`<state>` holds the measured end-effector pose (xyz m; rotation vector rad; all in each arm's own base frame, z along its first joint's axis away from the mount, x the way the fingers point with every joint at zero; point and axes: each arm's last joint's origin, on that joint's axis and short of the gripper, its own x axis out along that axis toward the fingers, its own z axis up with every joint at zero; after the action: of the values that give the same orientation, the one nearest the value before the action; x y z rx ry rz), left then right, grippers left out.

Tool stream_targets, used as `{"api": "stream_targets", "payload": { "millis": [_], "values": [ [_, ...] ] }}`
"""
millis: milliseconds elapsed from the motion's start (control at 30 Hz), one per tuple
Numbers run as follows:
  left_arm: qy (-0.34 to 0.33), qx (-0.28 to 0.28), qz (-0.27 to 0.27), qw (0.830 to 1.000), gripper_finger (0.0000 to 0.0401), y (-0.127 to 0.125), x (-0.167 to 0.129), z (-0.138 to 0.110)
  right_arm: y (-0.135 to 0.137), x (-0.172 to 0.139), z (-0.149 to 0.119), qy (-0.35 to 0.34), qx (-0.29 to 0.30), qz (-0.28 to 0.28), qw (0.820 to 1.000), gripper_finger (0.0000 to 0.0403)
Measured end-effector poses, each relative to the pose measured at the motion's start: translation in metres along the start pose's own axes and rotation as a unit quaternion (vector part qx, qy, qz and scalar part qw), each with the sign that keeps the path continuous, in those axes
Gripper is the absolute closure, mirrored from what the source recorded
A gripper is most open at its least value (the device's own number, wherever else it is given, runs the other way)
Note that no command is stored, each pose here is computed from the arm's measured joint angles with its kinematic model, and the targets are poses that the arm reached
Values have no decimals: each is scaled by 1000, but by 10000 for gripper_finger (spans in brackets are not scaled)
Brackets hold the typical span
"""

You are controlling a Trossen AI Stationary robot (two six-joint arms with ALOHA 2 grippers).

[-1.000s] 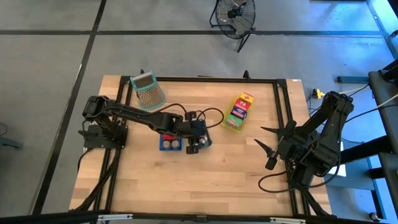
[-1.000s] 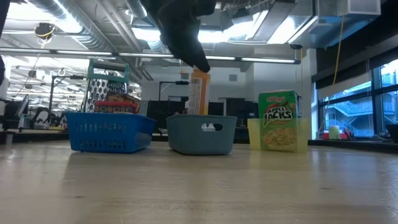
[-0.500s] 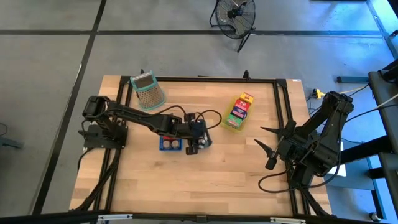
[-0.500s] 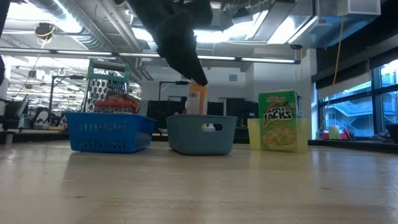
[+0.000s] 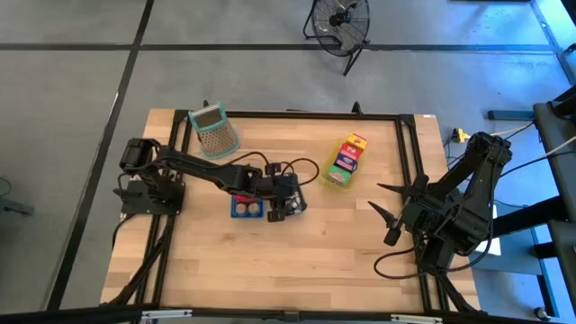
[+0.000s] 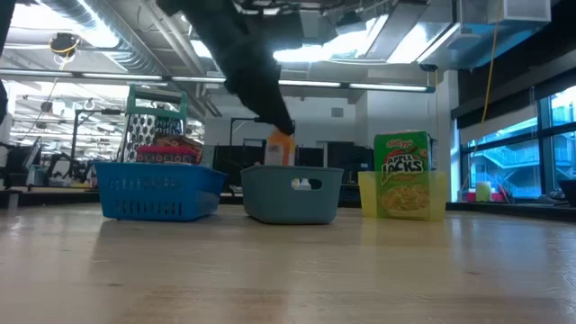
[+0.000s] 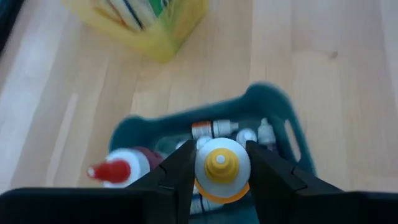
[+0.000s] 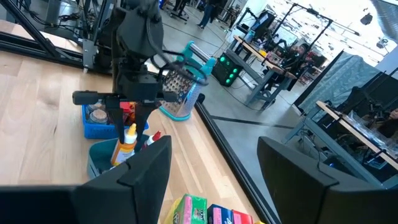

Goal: Pick & Place Kitchen Items
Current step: Put the yellow food coloring bottle into the gray bin

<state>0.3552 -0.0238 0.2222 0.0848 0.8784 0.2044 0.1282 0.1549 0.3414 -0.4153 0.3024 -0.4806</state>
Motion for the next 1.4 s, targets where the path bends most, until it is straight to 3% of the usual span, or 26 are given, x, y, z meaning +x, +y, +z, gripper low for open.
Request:
{"api": "stream_targets", "payload": {
  "millis": [500,1400],
  "values": [
    [-13,-14,-10,1000,279,5,19,-24,0,0,0,1,-1,0,1000,163],
    [-13,-22,6,1000,183,1,18,-25,0,0,0,1,-1,1,1000,163]
  ]
}}
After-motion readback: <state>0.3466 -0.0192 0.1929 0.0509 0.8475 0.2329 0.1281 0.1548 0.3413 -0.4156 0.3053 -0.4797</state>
